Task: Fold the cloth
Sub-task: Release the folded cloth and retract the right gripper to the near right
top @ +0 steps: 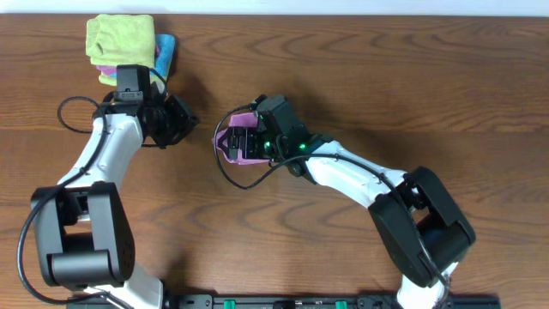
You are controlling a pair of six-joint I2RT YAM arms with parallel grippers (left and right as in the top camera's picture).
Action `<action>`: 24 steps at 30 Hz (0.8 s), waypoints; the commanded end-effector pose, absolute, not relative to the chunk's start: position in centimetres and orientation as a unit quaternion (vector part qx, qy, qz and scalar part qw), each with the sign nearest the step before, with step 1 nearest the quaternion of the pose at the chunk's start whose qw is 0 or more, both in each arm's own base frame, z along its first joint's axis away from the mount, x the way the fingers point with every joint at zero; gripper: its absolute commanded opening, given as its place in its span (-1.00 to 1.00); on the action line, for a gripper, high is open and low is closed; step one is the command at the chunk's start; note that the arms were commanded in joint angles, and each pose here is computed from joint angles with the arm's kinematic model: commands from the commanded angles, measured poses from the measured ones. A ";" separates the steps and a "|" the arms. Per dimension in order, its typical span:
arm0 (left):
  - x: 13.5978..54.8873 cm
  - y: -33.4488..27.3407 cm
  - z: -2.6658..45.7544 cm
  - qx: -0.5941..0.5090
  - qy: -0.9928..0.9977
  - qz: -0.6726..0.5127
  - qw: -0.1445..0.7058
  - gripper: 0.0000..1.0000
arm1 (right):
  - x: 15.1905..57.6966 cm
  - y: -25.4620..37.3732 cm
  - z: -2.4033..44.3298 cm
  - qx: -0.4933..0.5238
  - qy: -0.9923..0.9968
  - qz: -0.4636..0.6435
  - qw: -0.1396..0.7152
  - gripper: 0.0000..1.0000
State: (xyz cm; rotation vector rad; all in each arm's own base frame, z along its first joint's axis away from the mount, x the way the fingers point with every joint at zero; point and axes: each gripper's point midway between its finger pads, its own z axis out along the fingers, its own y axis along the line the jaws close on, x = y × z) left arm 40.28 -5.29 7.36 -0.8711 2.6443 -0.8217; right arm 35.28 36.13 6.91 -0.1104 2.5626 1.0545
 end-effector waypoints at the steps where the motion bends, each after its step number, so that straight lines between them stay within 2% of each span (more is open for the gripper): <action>1: 40.8 -5.0 8.8 -0.286 0.903 -0.289 0.137 -0.53 | 35.3 37.0 7.6 -0.028 0.902 0.396 0.170 0.99; 10: 40.8 -4.5 8.8 -0.293 0.901 -0.289 0.139 -0.51 | 34.9 36.4 6.6 -0.017 0.913 0.376 0.158 0.98; 15: 40.8 -4.6 9.0 -0.291 0.900 -0.295 0.137 -0.38 | 34.7 36.2 5.4 -0.012 0.918 0.367 0.148 0.99; 20: 40.8 -4.9 9.1 -0.288 0.898 -0.305 0.133 -0.33 | 34.4 36.1 3.1 -0.003 0.926 0.356 0.126 0.99; 24: 40.7 -5.2 9.4 -0.286 0.895 -0.318 0.129 -0.29 | 34.9 36.4 4.2 -0.007 0.918 0.372 0.135 0.98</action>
